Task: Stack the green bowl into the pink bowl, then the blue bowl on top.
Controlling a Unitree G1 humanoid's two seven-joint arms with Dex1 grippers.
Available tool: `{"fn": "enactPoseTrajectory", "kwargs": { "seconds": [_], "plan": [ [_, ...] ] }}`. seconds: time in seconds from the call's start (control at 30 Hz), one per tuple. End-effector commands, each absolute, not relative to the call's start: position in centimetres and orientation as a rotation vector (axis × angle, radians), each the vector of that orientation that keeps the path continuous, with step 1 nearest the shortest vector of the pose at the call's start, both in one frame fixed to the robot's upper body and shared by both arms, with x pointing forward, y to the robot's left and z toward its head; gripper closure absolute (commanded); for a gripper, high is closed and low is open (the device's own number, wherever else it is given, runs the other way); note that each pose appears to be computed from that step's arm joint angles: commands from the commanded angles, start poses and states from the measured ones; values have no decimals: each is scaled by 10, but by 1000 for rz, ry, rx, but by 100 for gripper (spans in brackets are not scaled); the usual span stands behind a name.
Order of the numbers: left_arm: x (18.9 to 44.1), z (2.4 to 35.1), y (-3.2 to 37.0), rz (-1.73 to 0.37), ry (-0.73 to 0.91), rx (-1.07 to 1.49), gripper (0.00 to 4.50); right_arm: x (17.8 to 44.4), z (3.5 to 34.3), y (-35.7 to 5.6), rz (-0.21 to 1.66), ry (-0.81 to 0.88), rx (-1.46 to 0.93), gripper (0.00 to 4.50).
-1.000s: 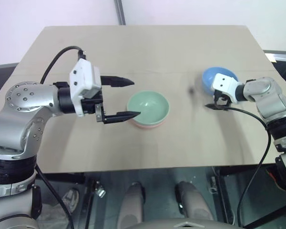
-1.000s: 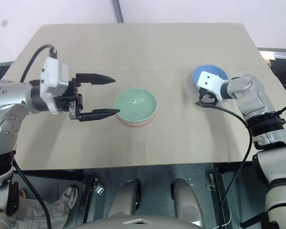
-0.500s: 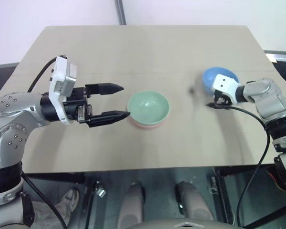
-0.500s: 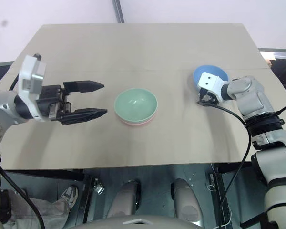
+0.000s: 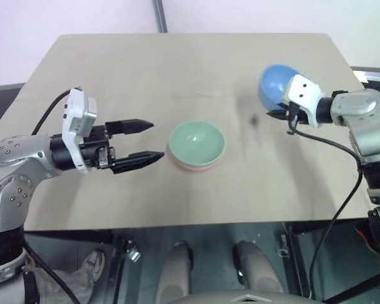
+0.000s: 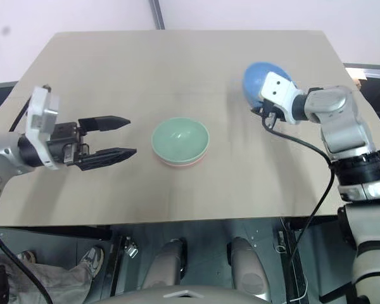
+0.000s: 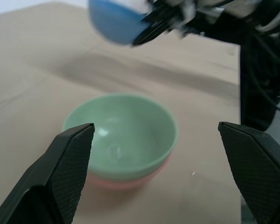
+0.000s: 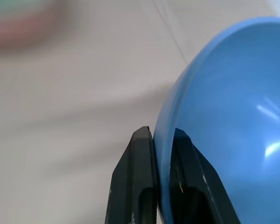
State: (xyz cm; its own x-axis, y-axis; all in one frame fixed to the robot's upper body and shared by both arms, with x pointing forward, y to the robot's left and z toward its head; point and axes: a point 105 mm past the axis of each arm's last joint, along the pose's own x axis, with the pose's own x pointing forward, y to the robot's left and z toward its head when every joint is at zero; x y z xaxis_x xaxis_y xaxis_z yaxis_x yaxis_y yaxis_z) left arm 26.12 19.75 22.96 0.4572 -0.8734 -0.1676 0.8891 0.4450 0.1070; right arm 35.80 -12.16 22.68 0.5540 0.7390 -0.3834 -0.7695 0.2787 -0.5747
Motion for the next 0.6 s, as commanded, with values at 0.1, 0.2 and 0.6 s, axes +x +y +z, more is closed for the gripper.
{"fn": "enactPoseTrajectory", "kwargs": {
  "seconds": [0.1, 0.2, 0.6],
  "plan": [
    [261, 228, 213, -1037, 74, 270, 0, 313, 235, -71, 1142, -93, -710, 441],
    [262, 226, 215, -1027, 75, 259, 0, 307, 229, -54, 1160, -110, -686, 441],
    [267, 220, 218, -998, 56, 288, 0, 284, 225, -10, 1306, -170, -579, 441]
  ]
}}
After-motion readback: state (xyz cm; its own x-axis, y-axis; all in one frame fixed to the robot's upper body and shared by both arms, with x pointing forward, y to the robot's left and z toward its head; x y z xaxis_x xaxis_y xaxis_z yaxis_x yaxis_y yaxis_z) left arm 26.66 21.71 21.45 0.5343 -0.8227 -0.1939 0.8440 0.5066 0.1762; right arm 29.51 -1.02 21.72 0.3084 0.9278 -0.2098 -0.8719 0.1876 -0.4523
